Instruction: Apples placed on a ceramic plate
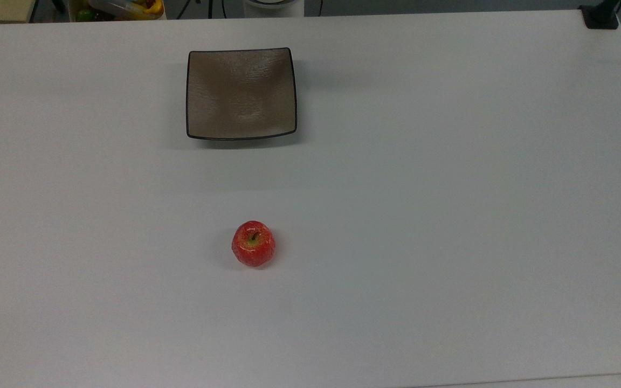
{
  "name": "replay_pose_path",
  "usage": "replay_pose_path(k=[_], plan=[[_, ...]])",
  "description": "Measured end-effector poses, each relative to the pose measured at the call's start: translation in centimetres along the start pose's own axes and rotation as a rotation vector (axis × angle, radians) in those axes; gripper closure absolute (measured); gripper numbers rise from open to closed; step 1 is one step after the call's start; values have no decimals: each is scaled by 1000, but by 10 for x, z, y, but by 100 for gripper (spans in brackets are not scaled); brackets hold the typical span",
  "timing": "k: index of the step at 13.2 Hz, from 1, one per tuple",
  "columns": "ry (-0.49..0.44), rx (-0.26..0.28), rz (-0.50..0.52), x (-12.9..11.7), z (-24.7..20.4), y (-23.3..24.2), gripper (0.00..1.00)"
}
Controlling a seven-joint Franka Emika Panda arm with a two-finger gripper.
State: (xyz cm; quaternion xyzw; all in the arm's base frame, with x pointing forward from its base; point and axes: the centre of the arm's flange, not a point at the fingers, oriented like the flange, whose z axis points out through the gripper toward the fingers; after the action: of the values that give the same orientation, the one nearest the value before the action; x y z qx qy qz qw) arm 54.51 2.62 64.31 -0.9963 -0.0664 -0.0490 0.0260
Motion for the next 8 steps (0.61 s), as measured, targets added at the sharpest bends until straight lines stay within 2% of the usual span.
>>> replay_pose_path(k=[8], plan=[[2, 0, -4, 0, -1, -2, 0]])
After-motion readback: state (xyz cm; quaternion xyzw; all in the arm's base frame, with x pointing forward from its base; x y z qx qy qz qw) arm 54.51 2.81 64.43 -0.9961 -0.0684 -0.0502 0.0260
